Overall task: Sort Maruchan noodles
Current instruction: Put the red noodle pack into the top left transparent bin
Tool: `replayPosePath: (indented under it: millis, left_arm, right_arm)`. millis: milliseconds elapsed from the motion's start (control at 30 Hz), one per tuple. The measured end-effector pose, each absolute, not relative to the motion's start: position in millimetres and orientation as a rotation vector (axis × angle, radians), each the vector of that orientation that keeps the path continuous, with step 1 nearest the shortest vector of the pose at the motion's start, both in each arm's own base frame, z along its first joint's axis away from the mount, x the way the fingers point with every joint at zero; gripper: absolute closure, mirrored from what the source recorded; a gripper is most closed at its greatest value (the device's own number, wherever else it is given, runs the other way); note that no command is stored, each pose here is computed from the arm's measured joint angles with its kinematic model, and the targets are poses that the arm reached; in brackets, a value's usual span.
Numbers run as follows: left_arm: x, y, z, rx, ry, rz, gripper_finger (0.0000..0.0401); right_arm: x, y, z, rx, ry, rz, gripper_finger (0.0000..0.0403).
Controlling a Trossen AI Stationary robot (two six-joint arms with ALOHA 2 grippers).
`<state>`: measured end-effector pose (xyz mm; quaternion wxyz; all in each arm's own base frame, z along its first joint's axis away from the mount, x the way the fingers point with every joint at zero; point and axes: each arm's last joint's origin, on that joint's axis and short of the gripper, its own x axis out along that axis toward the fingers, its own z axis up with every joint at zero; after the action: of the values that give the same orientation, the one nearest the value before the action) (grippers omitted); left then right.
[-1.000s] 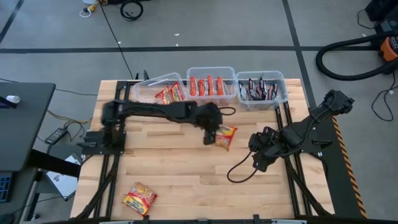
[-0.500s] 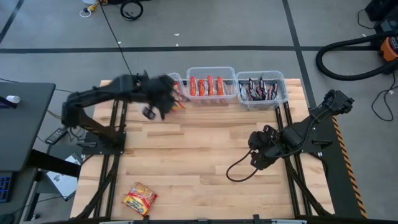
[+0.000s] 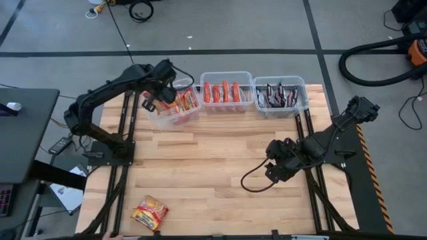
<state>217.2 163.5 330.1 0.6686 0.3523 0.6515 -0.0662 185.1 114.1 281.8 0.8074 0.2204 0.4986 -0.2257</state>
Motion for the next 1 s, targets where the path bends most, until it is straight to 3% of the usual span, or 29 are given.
replayPosePath:
  millis: [167,567,833,1000]
  left_arm:
    - [225.5,168.0,292.8,0.776,1.352,-0.203,0.04]
    - [235.8,169.4,244.8,0.858,1.147,-0.254,0.0389]
    - [243.5,165.6,238.9,0.921,1.122,-0.206,0.0381]
    - [248.8,155.7,242.0,0.914,1.141,-0.15,0.0347]
  right_arm:
    - [183.5,117.1,281.8,0.494,1.073,-0.478,0.0137]
    - [182.6,118.5,281.3,0.571,1.106,-0.486,0.0137]
    - [182.3,119.1,281.1,0.596,1.121,-0.487,0.0137]
    - [182.2,118.9,281.1,0.576,1.122,-0.478,0.0137]
